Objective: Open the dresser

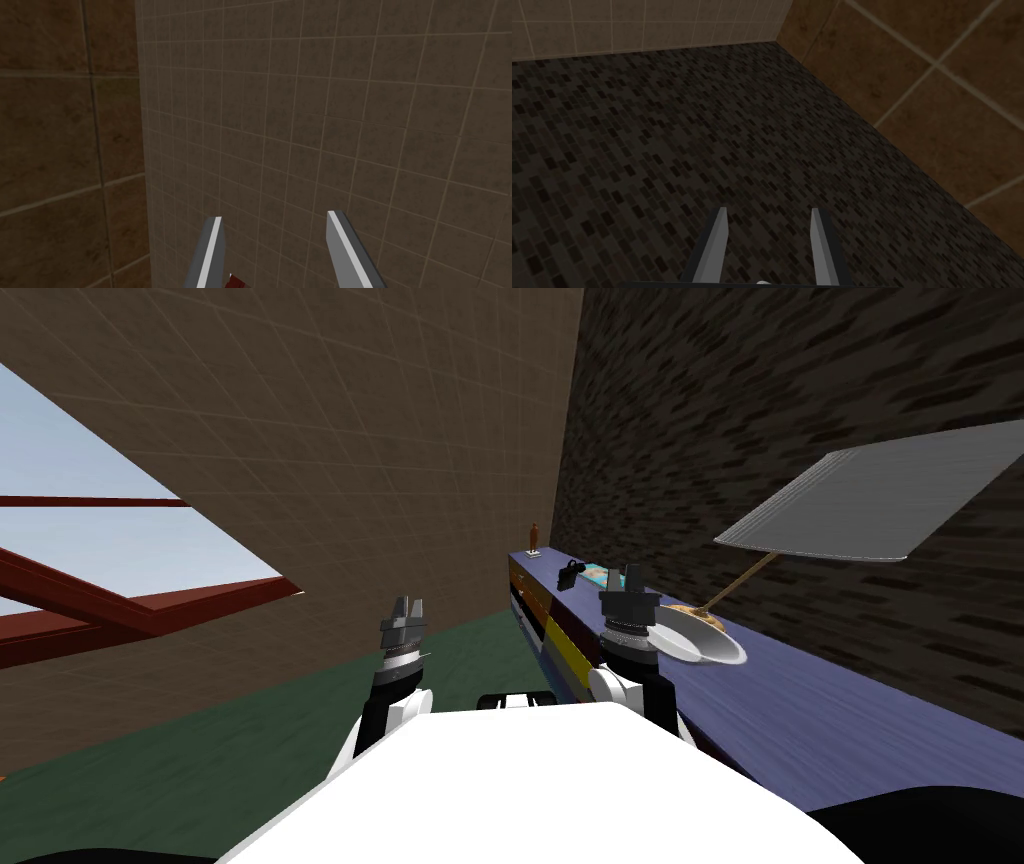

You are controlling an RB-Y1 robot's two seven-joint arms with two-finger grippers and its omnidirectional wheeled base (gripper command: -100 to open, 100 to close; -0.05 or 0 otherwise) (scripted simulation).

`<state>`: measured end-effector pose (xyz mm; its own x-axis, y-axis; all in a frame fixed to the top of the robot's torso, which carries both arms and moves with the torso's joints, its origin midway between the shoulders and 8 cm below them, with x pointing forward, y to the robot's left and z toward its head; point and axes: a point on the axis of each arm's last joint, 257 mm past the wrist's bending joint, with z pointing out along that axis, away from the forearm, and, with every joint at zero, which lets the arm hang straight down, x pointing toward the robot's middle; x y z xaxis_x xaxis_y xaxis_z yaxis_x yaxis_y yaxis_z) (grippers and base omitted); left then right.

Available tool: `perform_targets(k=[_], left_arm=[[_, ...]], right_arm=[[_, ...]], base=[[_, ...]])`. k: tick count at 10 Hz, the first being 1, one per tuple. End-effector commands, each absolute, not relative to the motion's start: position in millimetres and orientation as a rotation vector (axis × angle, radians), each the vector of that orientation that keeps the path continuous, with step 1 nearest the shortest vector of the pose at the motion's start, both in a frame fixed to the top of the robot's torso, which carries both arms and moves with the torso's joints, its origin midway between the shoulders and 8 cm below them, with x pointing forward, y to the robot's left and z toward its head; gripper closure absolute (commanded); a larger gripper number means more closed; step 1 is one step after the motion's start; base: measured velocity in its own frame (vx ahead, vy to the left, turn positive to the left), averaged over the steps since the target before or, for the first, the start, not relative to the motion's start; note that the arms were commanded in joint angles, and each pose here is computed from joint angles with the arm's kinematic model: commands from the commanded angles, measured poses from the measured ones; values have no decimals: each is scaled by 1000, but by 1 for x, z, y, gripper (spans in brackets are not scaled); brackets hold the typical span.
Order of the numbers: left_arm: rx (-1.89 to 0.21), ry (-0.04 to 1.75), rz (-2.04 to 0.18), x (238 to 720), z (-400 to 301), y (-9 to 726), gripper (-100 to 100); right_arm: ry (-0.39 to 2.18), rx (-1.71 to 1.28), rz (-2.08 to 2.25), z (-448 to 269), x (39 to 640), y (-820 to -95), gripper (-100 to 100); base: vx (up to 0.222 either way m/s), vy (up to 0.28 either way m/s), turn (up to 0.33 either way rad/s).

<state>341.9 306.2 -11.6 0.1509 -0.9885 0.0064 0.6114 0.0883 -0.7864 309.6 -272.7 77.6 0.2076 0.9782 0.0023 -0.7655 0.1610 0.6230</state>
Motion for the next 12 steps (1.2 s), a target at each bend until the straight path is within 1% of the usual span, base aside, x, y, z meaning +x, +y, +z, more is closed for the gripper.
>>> perform_targets(k=[1, 2, 5, 8, 9, 11, 12], left_arm=[[-748, 634, -1317, 342, -12, 306, 0], [-748, 634, -1317, 342, -12, 306, 0], [-749, 635, -1317, 342, -12, 306, 0], [-749, 635, -1317, 342, -12, 306, 0], [-749, 635, -1317, 342, -12, 306, 0], [-749, 635, -1317, 342, -12, 306, 0], [-749, 635, -1317, 342, -12, 306, 0]], right_arm=[[455, 565, 1307, 78, 310, -273, 0], [508, 553, 1302, 71, 317, -266, -100], [662, 541, 1263, 42, 342, -251, -100], [847, 548, 1182, -3, 375, -236, -100], [852, 552, 1180, -6, 376, -236, -100], [987, 561, 1105, -45, 398, -229, -100], [994, 567, 1102, -47, 399, -229, -100]], base=[[0, 0, 0], [21, 10, 15], [47, 36, 38], [85, 70, 55], [68, 68, 18], [89, 56, 66], [78, 39, 22]])
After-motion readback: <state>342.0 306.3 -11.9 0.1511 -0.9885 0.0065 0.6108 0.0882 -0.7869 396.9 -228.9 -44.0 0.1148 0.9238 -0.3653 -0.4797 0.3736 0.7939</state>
